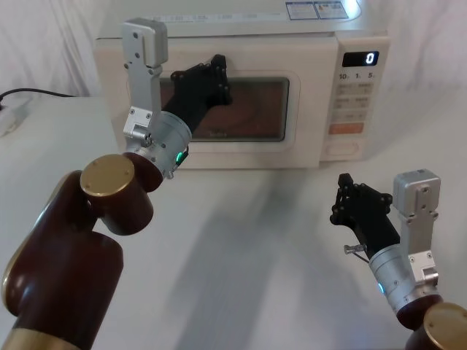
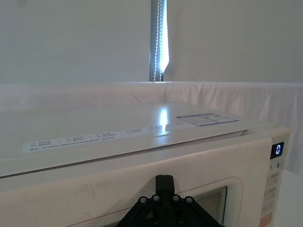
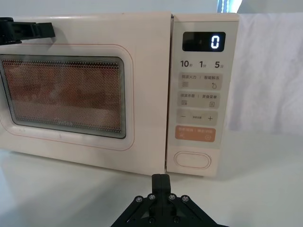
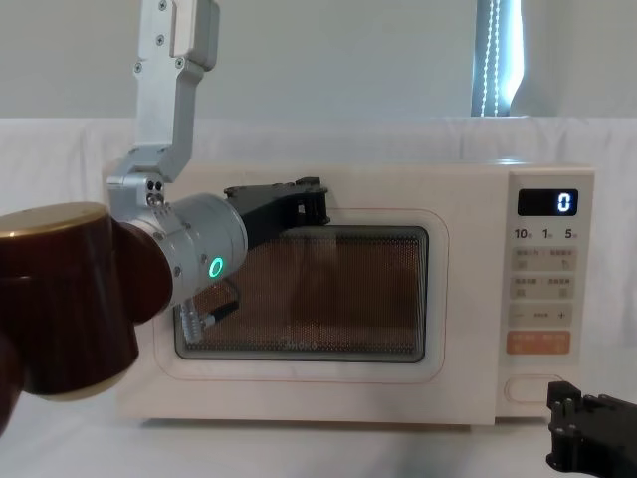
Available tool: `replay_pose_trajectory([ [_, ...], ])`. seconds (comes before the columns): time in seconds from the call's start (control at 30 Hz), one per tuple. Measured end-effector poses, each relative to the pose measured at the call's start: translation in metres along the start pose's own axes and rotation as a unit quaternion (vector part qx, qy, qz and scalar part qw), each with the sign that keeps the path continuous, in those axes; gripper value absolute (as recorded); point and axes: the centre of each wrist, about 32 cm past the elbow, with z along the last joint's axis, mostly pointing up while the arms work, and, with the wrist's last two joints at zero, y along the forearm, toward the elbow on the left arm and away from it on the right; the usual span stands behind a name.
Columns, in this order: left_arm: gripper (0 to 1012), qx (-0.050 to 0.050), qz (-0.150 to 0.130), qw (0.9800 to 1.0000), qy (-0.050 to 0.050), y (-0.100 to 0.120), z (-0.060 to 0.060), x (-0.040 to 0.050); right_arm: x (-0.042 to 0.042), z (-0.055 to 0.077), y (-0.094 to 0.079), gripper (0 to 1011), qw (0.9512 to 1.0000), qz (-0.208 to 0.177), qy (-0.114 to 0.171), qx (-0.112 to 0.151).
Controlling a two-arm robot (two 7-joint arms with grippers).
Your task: Press the button to open the microwave door with one hand; close the microwave door with the other hand.
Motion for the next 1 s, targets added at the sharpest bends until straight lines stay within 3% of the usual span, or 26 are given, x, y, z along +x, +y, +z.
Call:
replay_pose_trajectory([
  [1.0,0,0.005,0.003,1.0000,-0.001,-0.0080,-0.0053,-0.0013,0.0000,0.0000,0.0000,0,1.0000,0.000,0.000,0.000],
])
